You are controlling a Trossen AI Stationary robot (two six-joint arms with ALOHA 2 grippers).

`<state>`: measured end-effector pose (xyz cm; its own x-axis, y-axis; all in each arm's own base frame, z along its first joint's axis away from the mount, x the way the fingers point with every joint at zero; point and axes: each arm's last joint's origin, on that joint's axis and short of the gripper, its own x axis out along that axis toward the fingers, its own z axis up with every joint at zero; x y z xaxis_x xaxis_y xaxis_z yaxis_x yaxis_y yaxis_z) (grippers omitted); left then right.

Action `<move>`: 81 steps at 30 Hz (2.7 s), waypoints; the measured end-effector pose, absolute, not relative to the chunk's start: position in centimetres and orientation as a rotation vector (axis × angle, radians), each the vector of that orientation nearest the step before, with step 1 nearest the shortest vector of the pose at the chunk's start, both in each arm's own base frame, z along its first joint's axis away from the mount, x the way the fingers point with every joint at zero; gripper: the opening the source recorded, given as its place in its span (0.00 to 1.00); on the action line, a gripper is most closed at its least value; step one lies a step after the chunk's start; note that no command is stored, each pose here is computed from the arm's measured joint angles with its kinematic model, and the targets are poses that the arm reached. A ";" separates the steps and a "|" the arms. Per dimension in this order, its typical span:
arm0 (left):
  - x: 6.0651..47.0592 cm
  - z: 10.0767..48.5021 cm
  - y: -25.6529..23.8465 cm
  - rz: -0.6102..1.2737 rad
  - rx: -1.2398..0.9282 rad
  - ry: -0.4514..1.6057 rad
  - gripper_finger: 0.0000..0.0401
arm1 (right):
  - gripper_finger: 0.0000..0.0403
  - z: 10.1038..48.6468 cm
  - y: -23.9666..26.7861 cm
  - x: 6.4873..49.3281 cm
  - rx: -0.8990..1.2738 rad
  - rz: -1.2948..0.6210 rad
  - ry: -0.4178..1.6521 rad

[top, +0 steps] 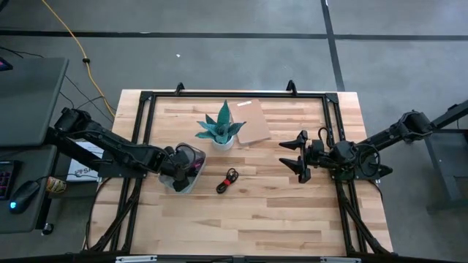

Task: Pick and place USB-C Cables
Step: Put the pink patterned charger cable into the bin, then put the black charger cable into the bin

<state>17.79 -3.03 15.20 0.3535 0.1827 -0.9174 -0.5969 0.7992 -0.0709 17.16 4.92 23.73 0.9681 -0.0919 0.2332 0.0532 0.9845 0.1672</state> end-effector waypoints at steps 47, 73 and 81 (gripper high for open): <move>20.6 22.1 -1.6 0.392 -0.306 0.672 0.44 | 0.67 23.7 4.9 17.2 0.140 -0.076 -0.236; 17.5 23.5 -3.4 0.157 -0.100 -0.092 0.44 | 0.67 23.7 4.9 17.2 0.145 -0.075 -0.238; 17.5 23.4 -3.5 0.148 -0.097 -0.090 0.44 | 0.67 23.6 4.9 17.2 0.147 -0.088 -0.229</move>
